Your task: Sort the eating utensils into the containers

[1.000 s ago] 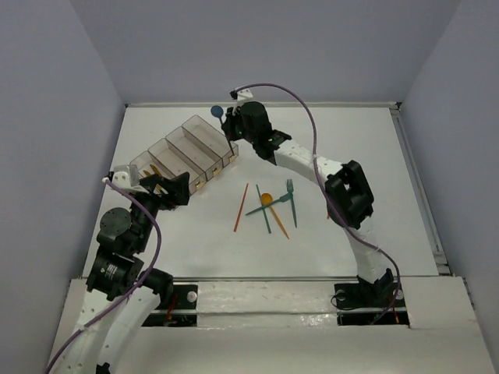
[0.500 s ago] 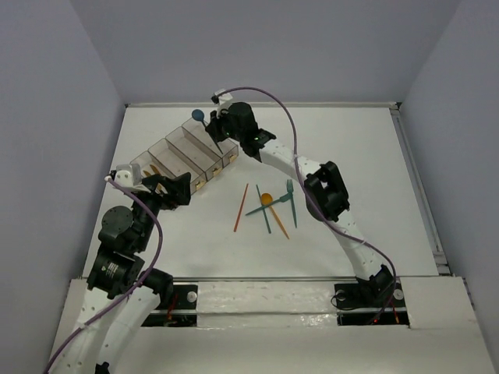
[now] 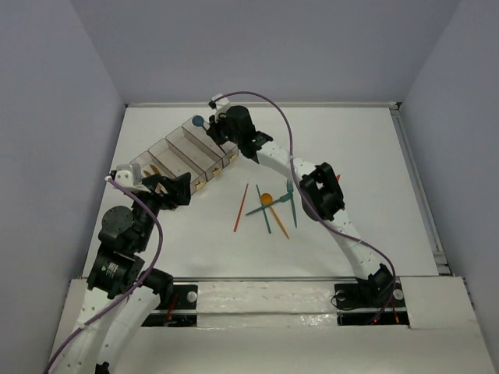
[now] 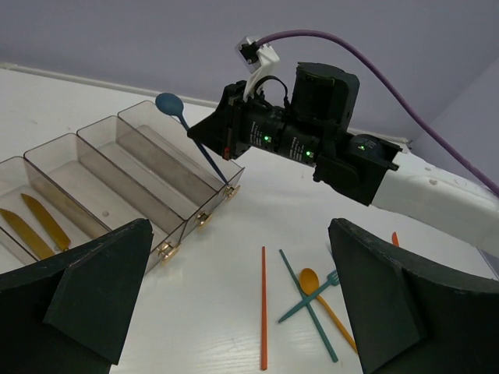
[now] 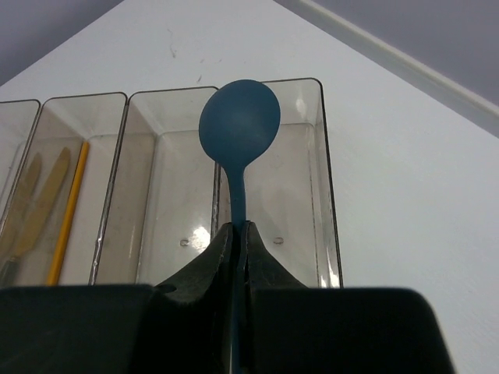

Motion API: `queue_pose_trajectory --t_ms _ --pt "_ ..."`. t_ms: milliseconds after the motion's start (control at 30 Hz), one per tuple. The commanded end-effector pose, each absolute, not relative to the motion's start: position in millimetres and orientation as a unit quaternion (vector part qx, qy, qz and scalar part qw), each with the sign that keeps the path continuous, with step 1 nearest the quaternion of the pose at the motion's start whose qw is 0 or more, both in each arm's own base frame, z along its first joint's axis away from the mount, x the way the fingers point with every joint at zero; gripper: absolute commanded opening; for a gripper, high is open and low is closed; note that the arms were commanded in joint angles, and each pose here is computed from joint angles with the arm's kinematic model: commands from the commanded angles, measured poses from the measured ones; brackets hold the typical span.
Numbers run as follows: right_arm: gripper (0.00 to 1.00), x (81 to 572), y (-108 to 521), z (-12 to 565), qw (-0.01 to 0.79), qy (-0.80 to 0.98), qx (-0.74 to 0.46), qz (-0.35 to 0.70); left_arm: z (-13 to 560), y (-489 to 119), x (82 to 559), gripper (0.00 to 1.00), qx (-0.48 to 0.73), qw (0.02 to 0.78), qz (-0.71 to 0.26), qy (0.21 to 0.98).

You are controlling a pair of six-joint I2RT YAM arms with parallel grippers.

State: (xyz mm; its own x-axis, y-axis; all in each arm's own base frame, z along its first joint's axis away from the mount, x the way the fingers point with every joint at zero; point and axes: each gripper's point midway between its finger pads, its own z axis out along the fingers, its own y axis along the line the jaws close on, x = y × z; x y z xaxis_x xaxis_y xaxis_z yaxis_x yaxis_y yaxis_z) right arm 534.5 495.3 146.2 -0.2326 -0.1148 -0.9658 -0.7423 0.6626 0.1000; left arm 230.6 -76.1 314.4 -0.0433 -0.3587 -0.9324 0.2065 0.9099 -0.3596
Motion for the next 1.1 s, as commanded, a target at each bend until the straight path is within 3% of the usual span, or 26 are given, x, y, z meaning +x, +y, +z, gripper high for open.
queue_pose_trajectory --t_ms 0,133,400,500,633,667,767,833,867,933,1067 --pt "0.04 553 489 168 0.582 0.713 -0.281 0.27 340 -77 227 0.99 -0.05 0.711 -0.216 0.668" --pt "0.1 559 487 164 0.589 0.716 -0.271 0.26 339 -77 227 0.99 -0.049 0.71 -0.216 0.669" --pt "0.41 561 487 166 0.589 0.717 -0.269 0.258 339 -75 228 0.99 -0.052 0.711 -0.213 0.668" --pt "0.45 557 487 186 0.597 0.707 -0.271 0.266 339 -75 228 0.99 -0.052 0.71 -0.214 0.669" --pt "0.46 541 480 242 0.611 0.689 -0.26 0.29 339 -76 229 0.99 -0.052 0.71 -0.213 0.669" --pt "0.45 540 480 225 0.599 0.7 -0.26 0.289 338 -76 229 0.99 -0.052 0.709 -0.214 0.67" --pt "0.38 513 456 316 0.643 0.659 -0.234 0.313 340 -76 228 0.99 -0.051 0.711 -0.216 0.667" --pt "0.35 494 440 282 0.609 0.695 -0.22 0.312 340 -77 227 0.99 -0.05 0.712 -0.218 0.665" --pt "0.34 481 425 235 0.574 0.734 -0.209 0.298 341 -76 226 0.99 -0.049 0.713 -0.218 0.665" --pt "0.3 453 401 251 0.57 0.739 -0.187 0.307 341 -76 225 0.99 -0.048 0.714 -0.22 0.663" --pt "0.21 397 343 176 0.487 0.82 -0.121 0.274 344 -78 222 0.99 -0.043 0.717 -0.227 0.658"
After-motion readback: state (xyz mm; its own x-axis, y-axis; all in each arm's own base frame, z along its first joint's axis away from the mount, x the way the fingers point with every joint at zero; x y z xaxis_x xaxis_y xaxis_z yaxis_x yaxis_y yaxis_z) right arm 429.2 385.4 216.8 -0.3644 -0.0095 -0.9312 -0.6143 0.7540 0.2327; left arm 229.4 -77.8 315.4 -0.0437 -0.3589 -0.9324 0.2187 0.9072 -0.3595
